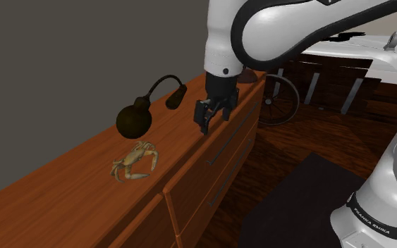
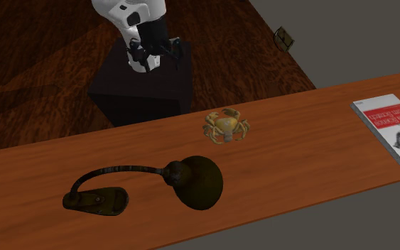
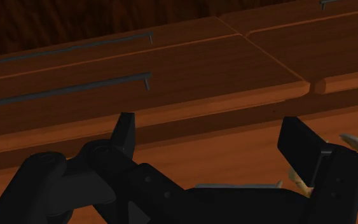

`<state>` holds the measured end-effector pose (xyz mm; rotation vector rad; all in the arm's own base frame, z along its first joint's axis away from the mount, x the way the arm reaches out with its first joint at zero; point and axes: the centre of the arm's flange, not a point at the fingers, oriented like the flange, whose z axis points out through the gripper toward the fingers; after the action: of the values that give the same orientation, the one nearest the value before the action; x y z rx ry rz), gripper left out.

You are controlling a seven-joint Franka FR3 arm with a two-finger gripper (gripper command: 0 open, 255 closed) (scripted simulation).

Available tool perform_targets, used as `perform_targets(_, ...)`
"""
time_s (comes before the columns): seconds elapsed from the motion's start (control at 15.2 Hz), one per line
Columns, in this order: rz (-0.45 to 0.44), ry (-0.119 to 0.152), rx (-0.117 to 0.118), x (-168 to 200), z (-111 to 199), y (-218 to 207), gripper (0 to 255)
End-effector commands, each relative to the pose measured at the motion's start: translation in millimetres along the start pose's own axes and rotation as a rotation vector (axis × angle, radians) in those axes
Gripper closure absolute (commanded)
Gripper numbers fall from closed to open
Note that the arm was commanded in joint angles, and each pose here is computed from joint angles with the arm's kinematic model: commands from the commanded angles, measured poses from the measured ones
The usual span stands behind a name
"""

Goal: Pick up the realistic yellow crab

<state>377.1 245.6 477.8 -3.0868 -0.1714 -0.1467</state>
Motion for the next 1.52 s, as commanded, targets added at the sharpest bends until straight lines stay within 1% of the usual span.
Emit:
perform_targets(0.0, 0.000, 0.008, 0.009, 11, 9, -23, 0)
perform_targets(1.19, -0.005, 0.081, 0.075, 93, 68, -223, 0)
perform_targets(1.25, -0.005, 0.082, 0.075, 94, 68, -225, 0)
perform_targets(1.45, -0.005, 0.082, 0.075, 93, 84, -224, 0)
